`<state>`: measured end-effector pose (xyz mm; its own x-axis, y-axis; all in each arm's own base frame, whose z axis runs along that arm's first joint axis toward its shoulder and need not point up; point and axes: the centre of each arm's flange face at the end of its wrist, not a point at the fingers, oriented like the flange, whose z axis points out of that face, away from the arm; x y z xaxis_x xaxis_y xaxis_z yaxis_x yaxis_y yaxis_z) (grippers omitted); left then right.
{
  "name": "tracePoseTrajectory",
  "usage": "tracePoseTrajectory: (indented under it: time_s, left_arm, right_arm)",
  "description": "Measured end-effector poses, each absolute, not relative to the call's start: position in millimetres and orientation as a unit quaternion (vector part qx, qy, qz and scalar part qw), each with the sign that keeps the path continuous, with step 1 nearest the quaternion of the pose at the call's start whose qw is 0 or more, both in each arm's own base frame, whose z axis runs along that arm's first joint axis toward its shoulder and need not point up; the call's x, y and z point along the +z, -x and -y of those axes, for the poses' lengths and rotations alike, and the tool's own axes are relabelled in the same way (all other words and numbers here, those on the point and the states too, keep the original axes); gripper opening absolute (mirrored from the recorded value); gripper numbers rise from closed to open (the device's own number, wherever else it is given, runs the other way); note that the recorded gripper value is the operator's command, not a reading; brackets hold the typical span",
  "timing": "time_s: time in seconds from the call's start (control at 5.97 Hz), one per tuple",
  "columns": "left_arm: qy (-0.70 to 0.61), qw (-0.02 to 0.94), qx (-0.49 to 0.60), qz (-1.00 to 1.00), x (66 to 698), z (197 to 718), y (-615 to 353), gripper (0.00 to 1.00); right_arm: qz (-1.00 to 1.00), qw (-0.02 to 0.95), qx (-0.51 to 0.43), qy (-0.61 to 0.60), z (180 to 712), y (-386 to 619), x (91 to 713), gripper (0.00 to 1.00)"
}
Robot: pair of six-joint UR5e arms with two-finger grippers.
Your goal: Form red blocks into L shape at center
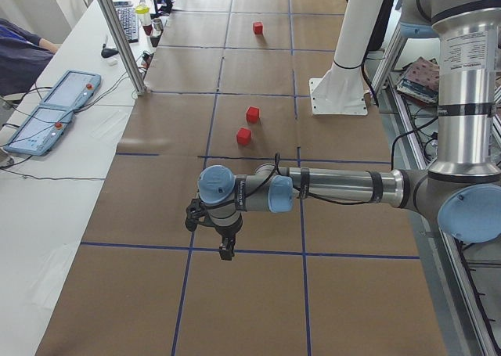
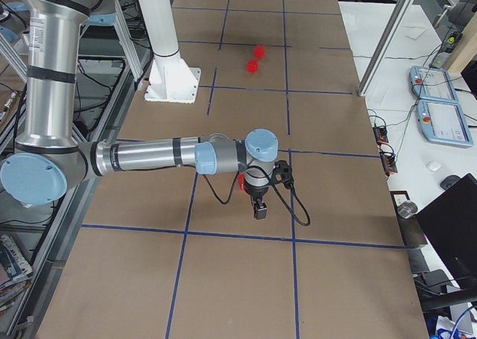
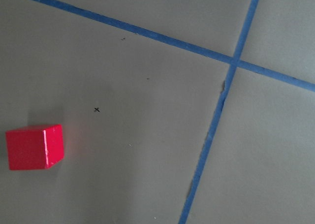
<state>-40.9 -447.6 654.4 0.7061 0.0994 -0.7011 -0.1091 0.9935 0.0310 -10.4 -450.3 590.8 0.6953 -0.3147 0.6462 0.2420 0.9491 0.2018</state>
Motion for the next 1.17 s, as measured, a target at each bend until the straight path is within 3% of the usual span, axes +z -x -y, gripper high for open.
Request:
tracePoseTrajectory:
  time_s: [0.5, 1.17]
  left_arm:
    - [0.009, 0.924, 0.057, -0.379, 655, 446, 40, 1.0]
    - [0.009, 0.924, 0.057, -0.379, 655, 446, 40, 1.0]
  right_arm:
    - [0.393, 0.908, -0.128, -0.065, 457, 137, 545, 1.0]
    - [0.369, 0.921, -0.126, -0.026, 430, 218, 571, 1.0]
